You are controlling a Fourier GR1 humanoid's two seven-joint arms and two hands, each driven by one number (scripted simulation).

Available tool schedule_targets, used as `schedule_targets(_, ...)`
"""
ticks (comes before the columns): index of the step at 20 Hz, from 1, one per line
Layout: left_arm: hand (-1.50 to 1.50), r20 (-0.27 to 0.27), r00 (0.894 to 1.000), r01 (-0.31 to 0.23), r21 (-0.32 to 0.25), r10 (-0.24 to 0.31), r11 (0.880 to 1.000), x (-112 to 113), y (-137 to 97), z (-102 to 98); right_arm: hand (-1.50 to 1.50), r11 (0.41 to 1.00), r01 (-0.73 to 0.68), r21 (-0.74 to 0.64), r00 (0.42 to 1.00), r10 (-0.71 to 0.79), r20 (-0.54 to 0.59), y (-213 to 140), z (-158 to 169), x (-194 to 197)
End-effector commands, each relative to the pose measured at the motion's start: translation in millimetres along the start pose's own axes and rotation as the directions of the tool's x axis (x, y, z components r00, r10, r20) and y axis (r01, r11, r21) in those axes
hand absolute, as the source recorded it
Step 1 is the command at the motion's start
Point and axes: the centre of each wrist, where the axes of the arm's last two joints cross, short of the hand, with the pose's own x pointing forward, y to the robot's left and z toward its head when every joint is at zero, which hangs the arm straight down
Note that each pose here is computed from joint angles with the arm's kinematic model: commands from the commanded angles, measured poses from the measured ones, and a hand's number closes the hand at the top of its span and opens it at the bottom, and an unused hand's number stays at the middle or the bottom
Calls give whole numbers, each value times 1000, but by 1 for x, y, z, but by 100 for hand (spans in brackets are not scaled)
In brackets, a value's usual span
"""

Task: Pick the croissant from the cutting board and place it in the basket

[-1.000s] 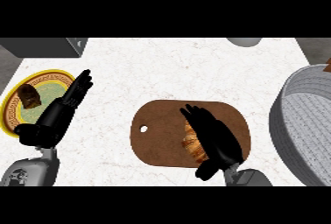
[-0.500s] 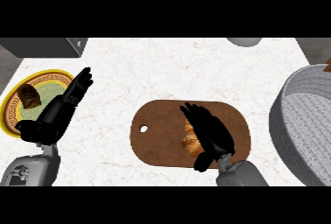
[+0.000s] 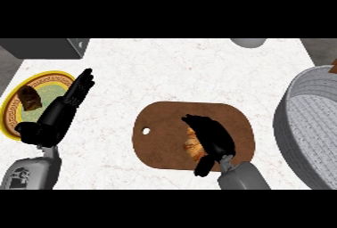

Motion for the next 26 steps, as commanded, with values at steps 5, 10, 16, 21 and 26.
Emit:
schedule_targets(5, 0, -8, 1000, -6, -1, 6, 1000, -13, 6, 11, 150, 996, -62, 61, 997, 59, 42, 8, -12, 2)
schedule_targets(10, 0, -8, 1000, -8, -15, 8, 1000, -5, 4, 12, 150, 983, -178, 36, 980, 174, 96, 28, -3, 9)
schedule_targets(16, 0, -7, 1000, -4, 26, 4, 1000, 1, -8, 7, 150, 980, -194, -49, 979, 197, 56, 65, 58, -22)
schedule_targets(21, 0, -39, 999, 2, 67, 1, 998, -8, 7, 24, 150, 981, -185, -50, 983, 183, -31, 79, 154, -70)
schedule_targets(26, 0, -29, 1000, -2, 36, 3, 999, 4, -4, 19, 150, 981, -29, -191, 1000, 28, -7, 67, 219, -72)
